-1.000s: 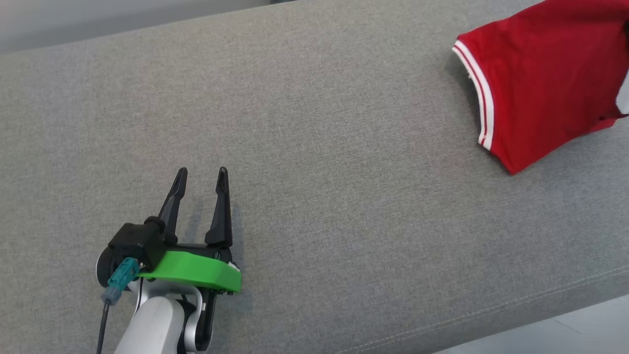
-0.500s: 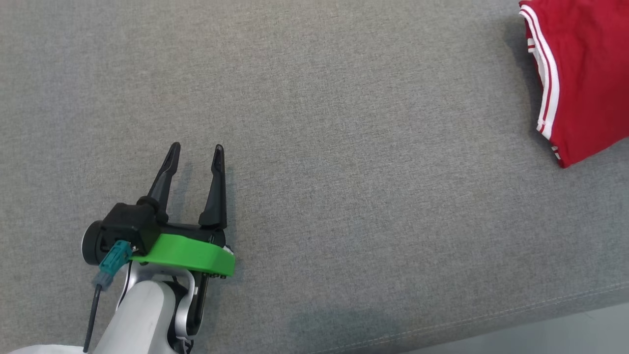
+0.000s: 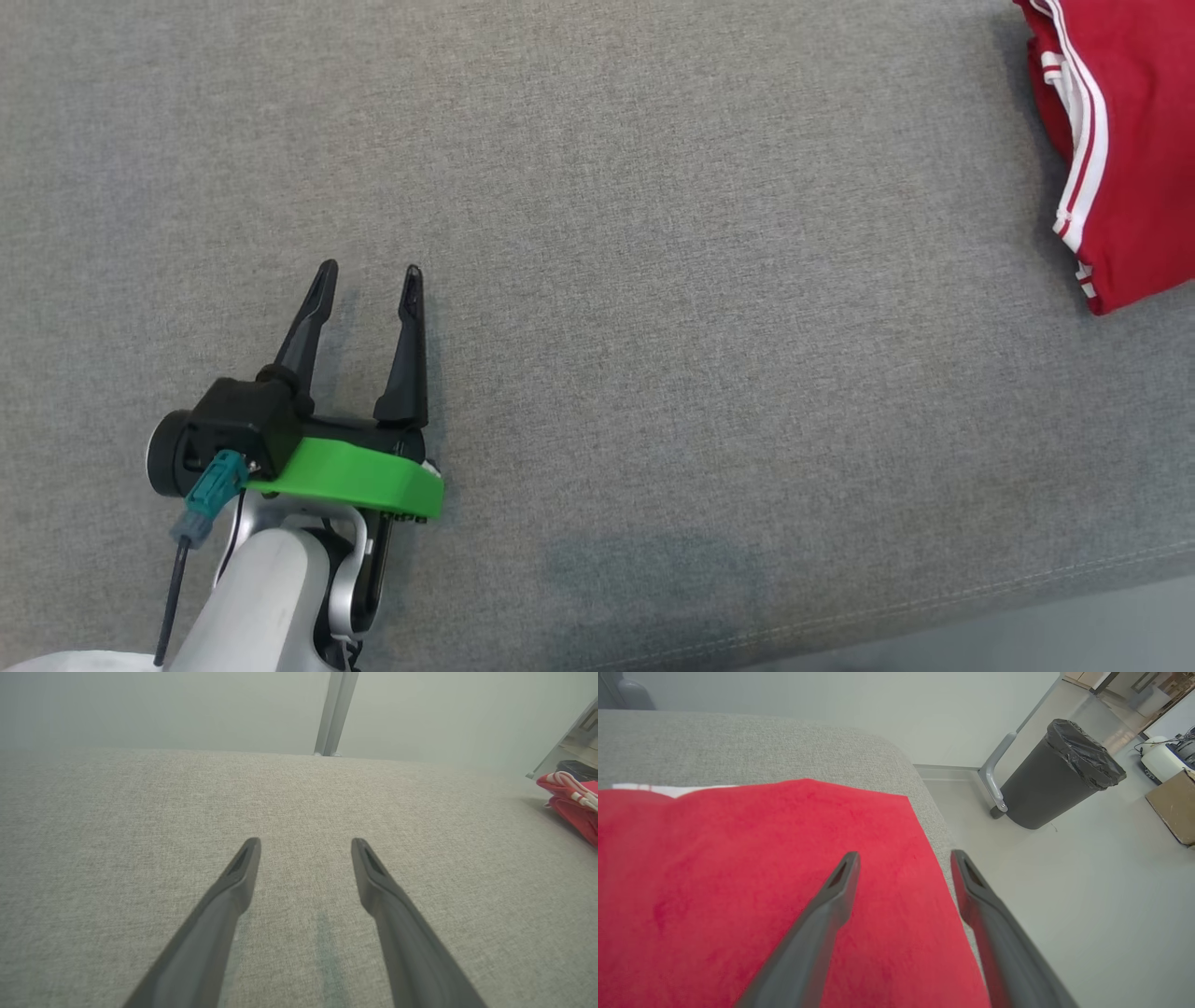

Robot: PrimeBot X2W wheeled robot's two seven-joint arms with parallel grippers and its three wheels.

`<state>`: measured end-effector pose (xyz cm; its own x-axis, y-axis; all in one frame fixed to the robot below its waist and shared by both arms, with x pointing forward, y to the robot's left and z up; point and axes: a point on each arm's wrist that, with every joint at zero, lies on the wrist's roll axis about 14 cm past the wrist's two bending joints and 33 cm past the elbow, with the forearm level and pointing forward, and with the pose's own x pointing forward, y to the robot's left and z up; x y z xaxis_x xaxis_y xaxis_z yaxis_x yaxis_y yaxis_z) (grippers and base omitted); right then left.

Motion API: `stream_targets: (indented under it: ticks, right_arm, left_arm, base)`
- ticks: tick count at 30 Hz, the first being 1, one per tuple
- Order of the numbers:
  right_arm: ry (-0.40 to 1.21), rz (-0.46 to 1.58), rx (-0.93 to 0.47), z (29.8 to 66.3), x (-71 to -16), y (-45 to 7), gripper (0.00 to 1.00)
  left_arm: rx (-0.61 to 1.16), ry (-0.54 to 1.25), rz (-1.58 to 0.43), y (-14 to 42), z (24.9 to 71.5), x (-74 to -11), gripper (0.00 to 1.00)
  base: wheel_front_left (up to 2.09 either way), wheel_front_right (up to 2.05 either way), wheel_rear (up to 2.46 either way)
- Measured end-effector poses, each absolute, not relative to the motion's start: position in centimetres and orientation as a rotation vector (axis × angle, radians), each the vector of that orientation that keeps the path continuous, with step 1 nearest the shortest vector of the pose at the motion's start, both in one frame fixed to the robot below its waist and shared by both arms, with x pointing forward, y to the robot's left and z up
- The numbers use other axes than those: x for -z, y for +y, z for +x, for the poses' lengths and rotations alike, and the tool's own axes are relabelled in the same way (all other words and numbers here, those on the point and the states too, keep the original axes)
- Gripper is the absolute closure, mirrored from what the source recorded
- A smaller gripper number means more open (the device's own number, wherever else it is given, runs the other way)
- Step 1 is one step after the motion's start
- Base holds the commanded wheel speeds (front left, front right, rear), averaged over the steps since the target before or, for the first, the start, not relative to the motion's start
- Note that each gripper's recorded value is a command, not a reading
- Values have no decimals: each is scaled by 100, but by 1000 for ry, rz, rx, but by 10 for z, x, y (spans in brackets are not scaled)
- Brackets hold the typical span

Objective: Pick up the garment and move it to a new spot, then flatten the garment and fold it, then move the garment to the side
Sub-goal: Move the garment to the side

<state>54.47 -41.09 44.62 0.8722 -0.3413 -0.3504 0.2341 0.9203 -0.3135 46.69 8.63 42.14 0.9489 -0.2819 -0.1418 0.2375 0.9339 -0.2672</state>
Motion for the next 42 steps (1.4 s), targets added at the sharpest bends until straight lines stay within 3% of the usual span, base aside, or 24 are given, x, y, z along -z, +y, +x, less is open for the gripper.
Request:
stream_targets:
  ticks: [6, 17, 27, 42]
  right_arm:
    - [335, -277, 271, 549, -465, -397, 0]
    - [61, -322, 112, 560, -557, -338, 0]
    - [-111, -206, 28, 520, -607, -300, 0]
    - [-222, -9, -67, 464, -604, -231, 0]
  left_arm:
    - [287, 158, -253, 80, 467, -430, 0]
    - [263, 36, -304, 81, 465, -475, 0]
    - [204, -38, -348, 95, 450, -510, 0]
    - [34, -58, -279, 157, 404, -515, 0]
  base:
    - [0, 0, 0]
    - [0, 0, 0]
    - [0, 0, 0]
    - [0, 0, 0]
